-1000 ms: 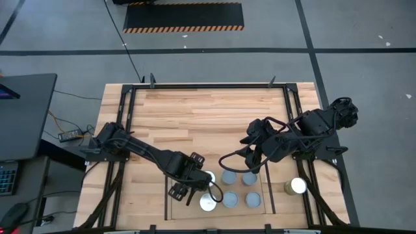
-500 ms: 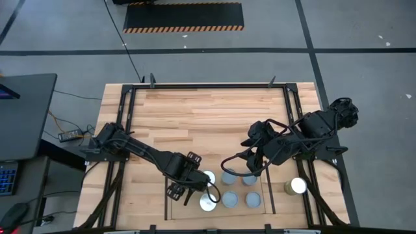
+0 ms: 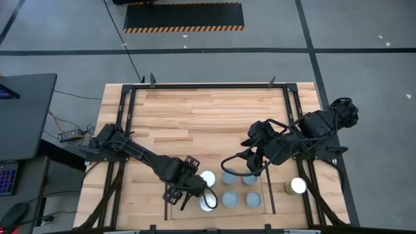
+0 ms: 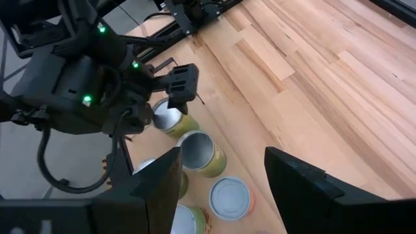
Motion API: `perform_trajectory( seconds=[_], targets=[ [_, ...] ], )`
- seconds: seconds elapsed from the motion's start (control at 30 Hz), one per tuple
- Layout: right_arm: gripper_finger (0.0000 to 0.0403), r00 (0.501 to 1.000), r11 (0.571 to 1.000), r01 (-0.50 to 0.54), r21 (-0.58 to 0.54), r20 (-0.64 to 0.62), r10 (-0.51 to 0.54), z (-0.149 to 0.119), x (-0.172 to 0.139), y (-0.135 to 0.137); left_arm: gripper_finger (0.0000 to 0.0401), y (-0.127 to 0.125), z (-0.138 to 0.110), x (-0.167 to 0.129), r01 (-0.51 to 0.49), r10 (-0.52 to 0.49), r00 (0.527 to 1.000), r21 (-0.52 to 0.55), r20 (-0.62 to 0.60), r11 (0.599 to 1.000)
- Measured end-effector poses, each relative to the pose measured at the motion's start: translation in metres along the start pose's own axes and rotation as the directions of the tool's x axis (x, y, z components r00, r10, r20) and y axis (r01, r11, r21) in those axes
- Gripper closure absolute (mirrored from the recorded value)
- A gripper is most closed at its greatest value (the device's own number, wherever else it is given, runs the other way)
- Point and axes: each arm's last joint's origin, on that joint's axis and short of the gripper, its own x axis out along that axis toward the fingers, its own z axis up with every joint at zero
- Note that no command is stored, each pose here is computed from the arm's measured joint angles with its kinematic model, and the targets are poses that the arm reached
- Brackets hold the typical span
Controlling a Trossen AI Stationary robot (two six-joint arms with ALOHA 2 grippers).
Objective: Pick and place cans onto a shelf
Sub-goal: Put the canned pears on the left shelf
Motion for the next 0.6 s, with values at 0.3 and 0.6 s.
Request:
perform_trajectory(
  seconds=[0.3,0.6],
  targets=[
    [0.0176,1.000,1.000,0.000,0.001,0.000,0.000,0.000,0.000,0.000,0.0046,0.004,-0.011,0.000,-0.013,0.018,0.993,0.044,-0.116,0.999],
    [0.0176,1.000,1.000,0.000,0.008,0.000,0.000,0.000,0.000,0.000,0.0046,0.020,-0.014,0.000,-0.099,0.101,0.986,0.023,-0.134,0.995]
  ],
)
